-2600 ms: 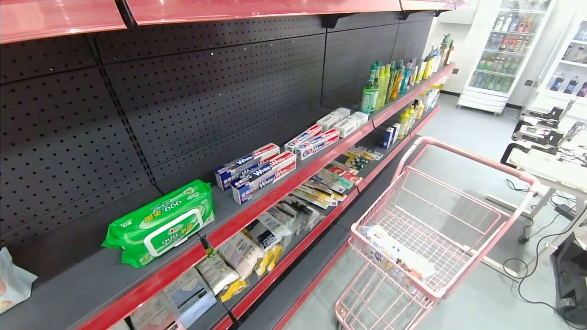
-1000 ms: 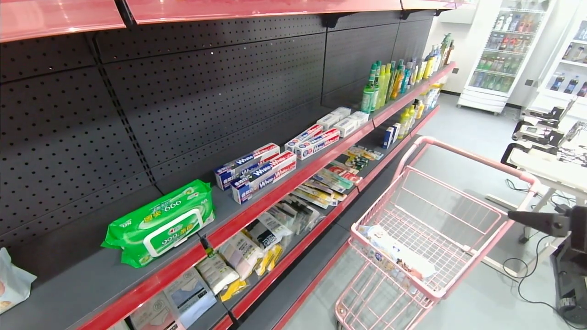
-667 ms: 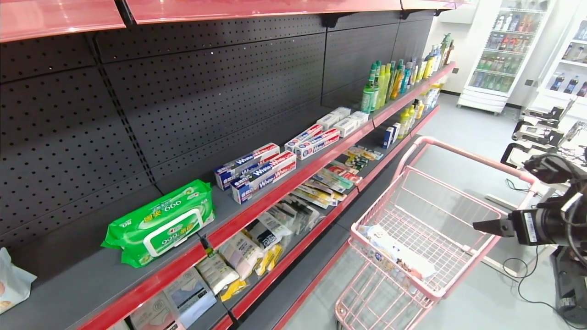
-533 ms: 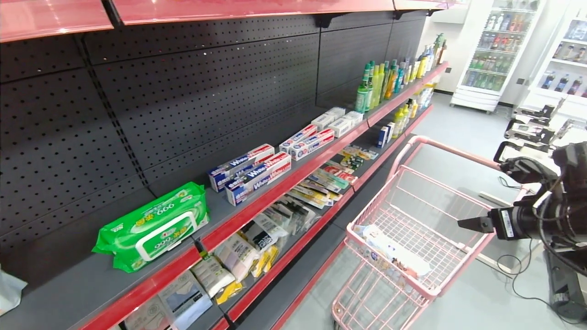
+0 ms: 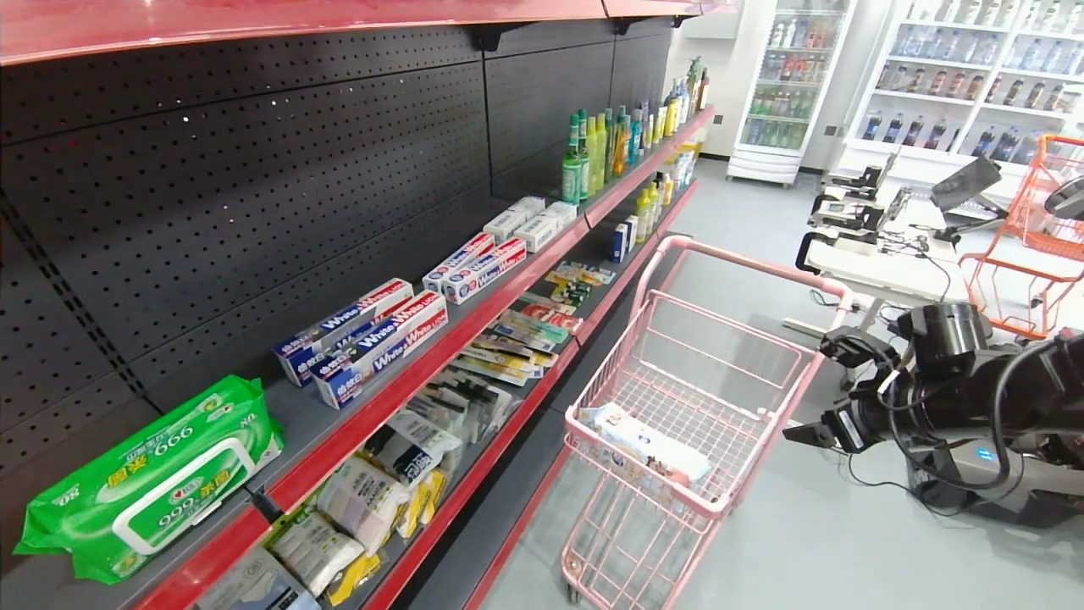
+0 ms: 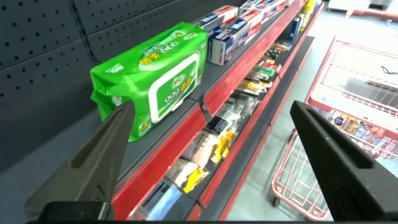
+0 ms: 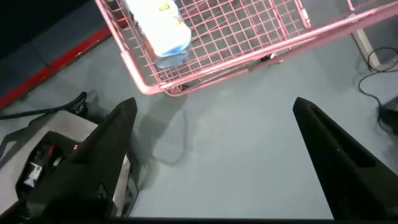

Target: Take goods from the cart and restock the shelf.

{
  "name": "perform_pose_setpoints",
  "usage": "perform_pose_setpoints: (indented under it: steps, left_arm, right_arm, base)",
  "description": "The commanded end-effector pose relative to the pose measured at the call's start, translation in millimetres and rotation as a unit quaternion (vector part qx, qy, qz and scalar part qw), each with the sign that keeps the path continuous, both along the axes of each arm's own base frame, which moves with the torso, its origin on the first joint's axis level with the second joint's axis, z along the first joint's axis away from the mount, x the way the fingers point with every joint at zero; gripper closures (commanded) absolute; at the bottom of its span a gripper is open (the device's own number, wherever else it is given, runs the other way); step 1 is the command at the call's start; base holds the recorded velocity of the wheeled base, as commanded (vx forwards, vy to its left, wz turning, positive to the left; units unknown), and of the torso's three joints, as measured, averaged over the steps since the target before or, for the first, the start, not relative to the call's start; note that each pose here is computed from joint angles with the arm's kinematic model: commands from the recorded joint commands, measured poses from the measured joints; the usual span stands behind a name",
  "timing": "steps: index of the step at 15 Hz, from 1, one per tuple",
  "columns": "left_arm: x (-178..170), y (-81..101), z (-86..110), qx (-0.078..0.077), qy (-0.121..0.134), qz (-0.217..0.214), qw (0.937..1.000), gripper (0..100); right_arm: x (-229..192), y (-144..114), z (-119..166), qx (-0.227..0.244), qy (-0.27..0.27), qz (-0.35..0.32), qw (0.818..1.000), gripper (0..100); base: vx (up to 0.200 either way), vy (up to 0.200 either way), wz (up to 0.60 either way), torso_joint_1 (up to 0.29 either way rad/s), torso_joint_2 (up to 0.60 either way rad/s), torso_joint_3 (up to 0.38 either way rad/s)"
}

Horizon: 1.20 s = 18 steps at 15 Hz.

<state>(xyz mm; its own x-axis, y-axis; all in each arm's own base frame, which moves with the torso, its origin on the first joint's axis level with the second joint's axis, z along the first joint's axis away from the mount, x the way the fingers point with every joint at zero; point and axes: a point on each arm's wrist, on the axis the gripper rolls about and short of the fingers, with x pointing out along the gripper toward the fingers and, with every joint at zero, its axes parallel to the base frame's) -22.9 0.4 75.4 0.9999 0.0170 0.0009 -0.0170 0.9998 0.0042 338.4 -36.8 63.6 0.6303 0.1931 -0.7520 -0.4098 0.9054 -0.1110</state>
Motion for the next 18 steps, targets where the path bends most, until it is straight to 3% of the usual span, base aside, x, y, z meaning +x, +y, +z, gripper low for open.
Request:
perform_pose_setpoints:
  steps: [1, 4, 5, 7, 11, 18]
  left_arm:
    - [0, 0.0, 0.1, 0.0, 0.0, 0.001, 1.0, 0]
    - [0, 0.0, 0.1, 0.0, 0.0, 0.0, 1.0, 0]
    - [0, 0.0, 0.1, 0.0, 0.0, 0.001, 1.0, 0]
    - [0, 0.0, 0.1, 0.0, 0.0, 0.001, 1.0, 0]
    - [0, 0.0, 0.1, 0.0, 0.0, 0.001, 1.0, 0]
    - [0, 0.0, 0.1, 0.0, 0.0, 0.001, 1.0, 0]
  right_arm:
    - [33, 12, -28, 0.008, 0.009, 0.043, 0.999, 0]
    - [48, 34, -30, 0.017, -0.003, 0.086, 0.996, 0]
    - [66, 55, -36, 0.005, -0.018, 0.125, 0.992, 0]
    - [80, 59, -51, -0.015, -0.025, 0.155, 0.988, 0]
    - [91, 90, -83, -0.007, -0.002, 0.182, 0.983, 0]
    - [97, 98, -122, 0.003, 0.03, 0.18, 0.983, 0]
  base:
    - [0.0, 0.0, 0.0, 0.0, 0.0, 0.0]
    - [0.0, 0.0, 0.0, 0.0, 0.0, 0.0]
    - [0.0, 0.0, 0.0, 0.0, 0.0, 0.0]
    - [0.0, 0.0, 0.0, 0.0, 0.0, 0.0]
    - [0.0, 0.0, 0.0, 0.0, 0.0, 0.0]
    - [0.0, 0.0, 0.0, 0.0, 0.0, 0.0]
